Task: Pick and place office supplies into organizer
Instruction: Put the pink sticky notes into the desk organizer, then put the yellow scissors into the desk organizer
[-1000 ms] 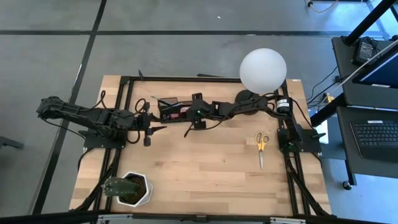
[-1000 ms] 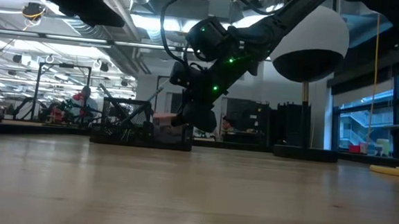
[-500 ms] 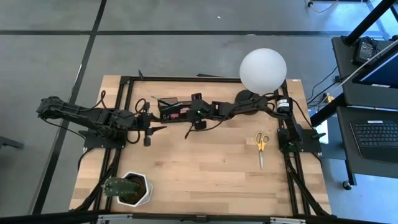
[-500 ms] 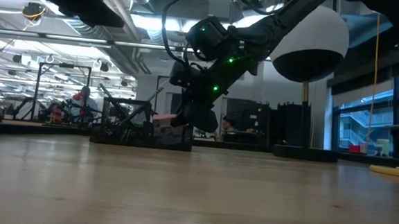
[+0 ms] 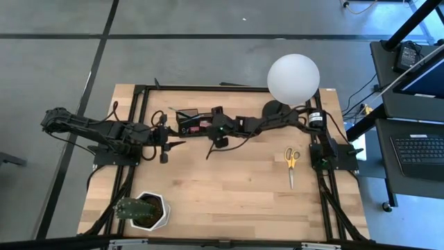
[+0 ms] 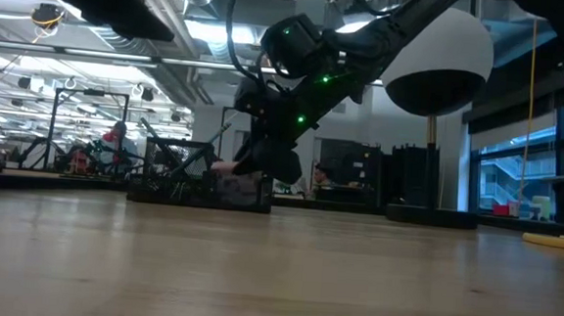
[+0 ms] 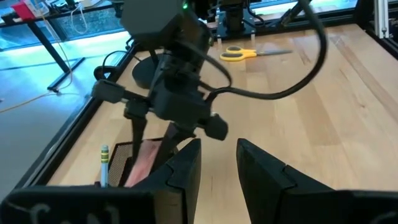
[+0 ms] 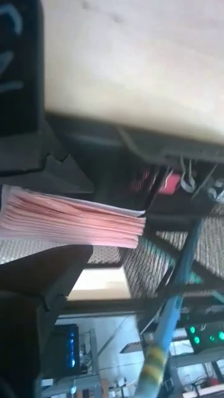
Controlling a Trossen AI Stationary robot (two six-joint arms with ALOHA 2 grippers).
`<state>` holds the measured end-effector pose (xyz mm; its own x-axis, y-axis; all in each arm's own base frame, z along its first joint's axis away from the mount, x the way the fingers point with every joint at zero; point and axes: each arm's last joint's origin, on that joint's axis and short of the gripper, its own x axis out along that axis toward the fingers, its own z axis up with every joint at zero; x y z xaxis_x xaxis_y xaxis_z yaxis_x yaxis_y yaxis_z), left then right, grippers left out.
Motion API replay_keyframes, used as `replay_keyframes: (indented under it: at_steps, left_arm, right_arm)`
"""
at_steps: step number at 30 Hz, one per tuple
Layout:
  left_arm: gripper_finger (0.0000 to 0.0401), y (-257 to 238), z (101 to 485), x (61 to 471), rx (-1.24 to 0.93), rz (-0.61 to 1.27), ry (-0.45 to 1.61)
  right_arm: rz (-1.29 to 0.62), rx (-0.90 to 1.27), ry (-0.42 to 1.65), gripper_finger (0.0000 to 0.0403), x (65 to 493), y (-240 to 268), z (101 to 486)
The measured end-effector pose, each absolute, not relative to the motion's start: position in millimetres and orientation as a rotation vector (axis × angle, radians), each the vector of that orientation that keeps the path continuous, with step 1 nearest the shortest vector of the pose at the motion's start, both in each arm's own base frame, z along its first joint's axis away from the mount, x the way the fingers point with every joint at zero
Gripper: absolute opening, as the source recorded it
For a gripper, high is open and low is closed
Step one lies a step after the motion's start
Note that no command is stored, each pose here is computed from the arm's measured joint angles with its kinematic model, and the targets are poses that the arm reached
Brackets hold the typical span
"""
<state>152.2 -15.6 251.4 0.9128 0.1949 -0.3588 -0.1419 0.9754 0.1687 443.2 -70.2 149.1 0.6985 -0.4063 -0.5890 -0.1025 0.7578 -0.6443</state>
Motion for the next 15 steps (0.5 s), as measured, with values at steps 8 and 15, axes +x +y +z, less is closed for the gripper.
replay_keyframes:
  at_steps: [8, 15]
  left_arm:
    - [0.0097, -15.5, 250.8, 151.9, 0.142, 0.174, 0.392]
    - [0.0097, -15.5, 250.2, 151.6, 0.143, 0.174, 0.398]
  right_arm:
    - [-0.088, -0.838, 0.841, 0.0147, 442.5, -53.9, 145.7]
    - [-0.1, -0.903, 0.863, 0.0147, 440.9, -40.4, 152.4]
